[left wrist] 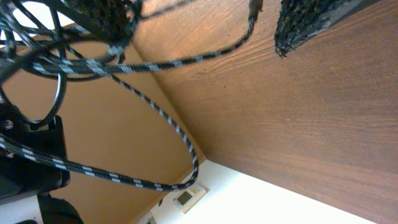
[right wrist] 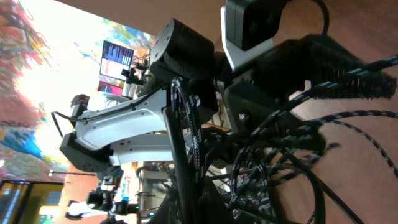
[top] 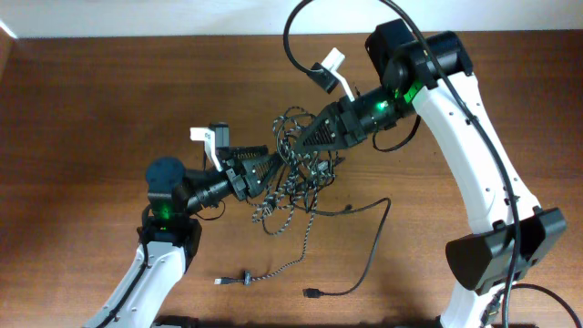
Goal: Untangle cables
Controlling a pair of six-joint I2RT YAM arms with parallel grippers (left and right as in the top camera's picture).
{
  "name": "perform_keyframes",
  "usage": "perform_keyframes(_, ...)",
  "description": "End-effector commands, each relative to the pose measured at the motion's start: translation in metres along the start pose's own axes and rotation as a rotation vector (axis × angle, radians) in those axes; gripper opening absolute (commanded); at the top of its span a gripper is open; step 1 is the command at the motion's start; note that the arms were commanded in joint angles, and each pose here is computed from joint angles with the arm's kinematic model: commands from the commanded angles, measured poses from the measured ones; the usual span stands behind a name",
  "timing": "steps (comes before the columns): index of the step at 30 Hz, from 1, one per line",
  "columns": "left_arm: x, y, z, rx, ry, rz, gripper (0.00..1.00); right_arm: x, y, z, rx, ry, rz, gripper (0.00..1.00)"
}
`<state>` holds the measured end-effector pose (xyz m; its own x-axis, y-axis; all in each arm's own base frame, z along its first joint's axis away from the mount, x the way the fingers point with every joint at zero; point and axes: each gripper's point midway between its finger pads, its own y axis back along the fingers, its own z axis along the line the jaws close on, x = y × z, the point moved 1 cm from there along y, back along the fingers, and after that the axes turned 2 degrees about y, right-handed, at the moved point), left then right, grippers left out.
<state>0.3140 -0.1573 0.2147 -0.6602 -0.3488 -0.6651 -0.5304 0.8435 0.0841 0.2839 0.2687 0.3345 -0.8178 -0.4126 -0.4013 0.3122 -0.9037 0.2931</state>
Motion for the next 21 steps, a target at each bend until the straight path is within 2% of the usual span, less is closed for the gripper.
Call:
perform_keyframes(1, 0.001, 0.0, -0.002, 0.007, -0.018, 0.006, 0.7, 0.004, 0.001, 0.022, -0.028, 0.014, -0.007, 0.04)
perform_keyframes(2, 0.0, 0.0, -0.002, 0.005, -0.017, 0.003, 0.72, 0.004, 0.001, 0.022, -0.029, 0.014, -0.007, 0.04)
perform_keyframes(5, 0.0, 0.0, -0.002, 0.004, -0.017, 0.004, 0.86, 0.004, 0.001, 0.022, -0.028, 0.015, -0.006, 0.04)
perform_keyframes(8, 0.001, -0.004, 0.005, -0.044, 0.001, -0.015, 0.84, 0.003, 0.002, 0.021, -0.027, 0.033, -0.01, 0.04)
perform_keyframes(9, 0.002, -0.007, 0.015, -0.11, 0.023, -0.035, 0.7, 0.002, 0.002, 0.021, -0.025, 0.043, -0.013, 0.04)
perform_keyframes(10, 0.002, -0.009, 0.02, -0.152, 0.032, -0.051, 0.37, -0.002, 0.002, 0.02, -0.022, 0.076, -0.023, 0.04)
perform_keyframes(11, 0.001, -0.009, 0.023, -0.172, 0.033, -0.064, 0.11, -0.003, 0.002, 0.019, -0.021, 0.091, -0.026, 0.04)
perform_keyframes(12, 0.0, -0.009, 0.025, -0.183, 0.032, -0.074, 0.0, -0.005, 0.002, 0.019, -0.019, 0.102, -0.029, 0.04)
perform_keyframes(14, 0.002, -0.007, 0.033, -0.225, -0.08, -0.056, 0.0, -0.007, 0.002, 0.016, -0.007, 0.121, -0.031, 0.04)
perform_keyframes(15, 0.009, -0.002, 0.05, -0.307, -0.055, -0.04, 0.0, -0.007, 0.002, 0.013, 0.012, 0.127, -0.027, 0.04)
perform_keyframes(17, 0.032, 0.035, 0.107, -0.581, 0.123, 0.001, 0.0, -0.003, 0.004, -0.008, 0.139, 0.134, 0.007, 0.04)
perform_keyframes(18, 0.037, 0.053, 0.12, -0.627, 0.2, 0.01, 0.0, -0.003, 0.009, -0.026, 0.248, 0.15, 0.028, 0.04)
perform_keyframes(19, 0.033, 0.059, 0.12, -0.595, 0.228, 0.001, 0.0, -0.001, 0.015, -0.046, 0.374, 0.134, 0.054, 0.05)
perform_keyframes(20, 0.029, 0.062, 0.118, -0.571, 0.234, -0.009, 0.0, 0.002, 0.022, -0.06, 0.468, 0.125, 0.079, 0.14)
perform_keyframes(21, 0.025, 0.065, 0.116, -0.562, 0.236, -0.019, 0.0, 0.003, 0.028, -0.071, 0.546, 0.128, 0.097, 0.29)
